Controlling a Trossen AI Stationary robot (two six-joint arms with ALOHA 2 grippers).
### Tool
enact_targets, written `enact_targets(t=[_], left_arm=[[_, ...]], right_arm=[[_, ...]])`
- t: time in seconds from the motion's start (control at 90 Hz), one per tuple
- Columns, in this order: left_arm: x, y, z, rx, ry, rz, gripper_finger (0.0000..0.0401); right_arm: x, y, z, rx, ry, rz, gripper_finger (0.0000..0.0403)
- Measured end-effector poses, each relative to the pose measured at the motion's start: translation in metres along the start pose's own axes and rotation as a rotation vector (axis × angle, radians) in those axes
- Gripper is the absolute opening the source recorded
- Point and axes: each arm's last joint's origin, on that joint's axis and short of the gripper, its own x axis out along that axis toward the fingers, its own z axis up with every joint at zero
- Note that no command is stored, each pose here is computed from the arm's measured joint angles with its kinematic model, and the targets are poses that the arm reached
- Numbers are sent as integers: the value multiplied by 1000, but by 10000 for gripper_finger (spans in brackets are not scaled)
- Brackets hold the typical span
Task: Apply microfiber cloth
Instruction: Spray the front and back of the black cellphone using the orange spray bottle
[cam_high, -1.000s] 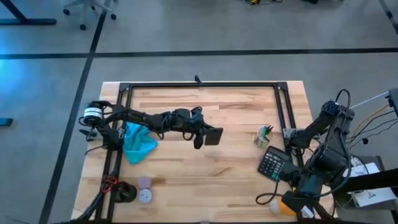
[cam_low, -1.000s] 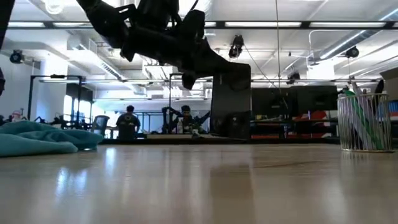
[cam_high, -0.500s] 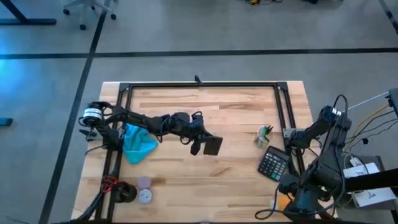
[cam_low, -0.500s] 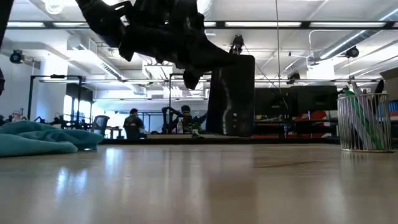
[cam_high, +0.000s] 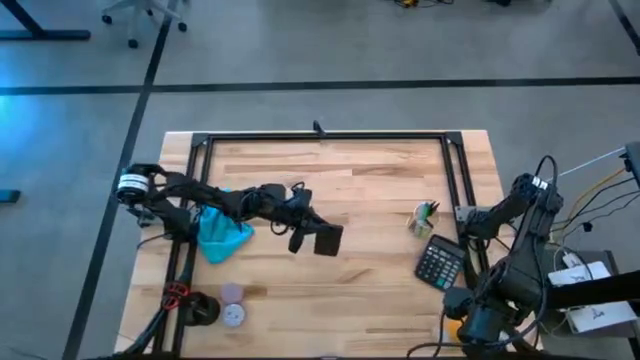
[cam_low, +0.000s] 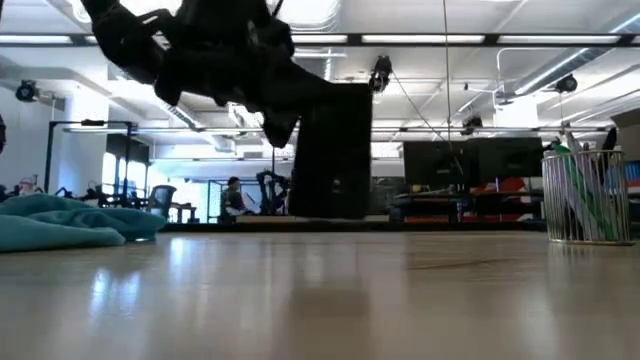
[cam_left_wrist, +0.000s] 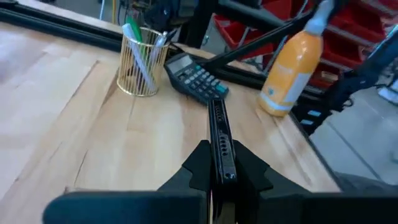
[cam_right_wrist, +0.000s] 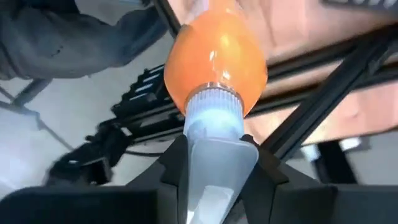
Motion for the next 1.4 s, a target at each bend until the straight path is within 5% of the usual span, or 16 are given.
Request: enact_targets(t=[0.211, 0.4, 0.633, 0.978, 1.222, 1.4], left_arm=[[-17, -6, 6, -23, 33, -82, 12], [-24, -2, 7, -64, 99, -63, 12], [-28, 5, 16, -67, 109, -66, 12], [-41, 3, 23, 39, 156, -286, 12], [-41, 8, 28, -5, 140, -235, 12], [-37, 13, 42, 4, 113, -211, 12]], right_arm=[[-15, -15, 28, -267, -53, -53, 77], [-33, -23, 57, -712, -186, -99, 77], [-59, -36, 81, -1236, -365, -463, 77], [-70, -50, 112, -1805, -214, -749, 77], [-73, -40, 119, -2039, -277, -820, 77], [-70, -37, 118, -2276, -255, -740, 77]])
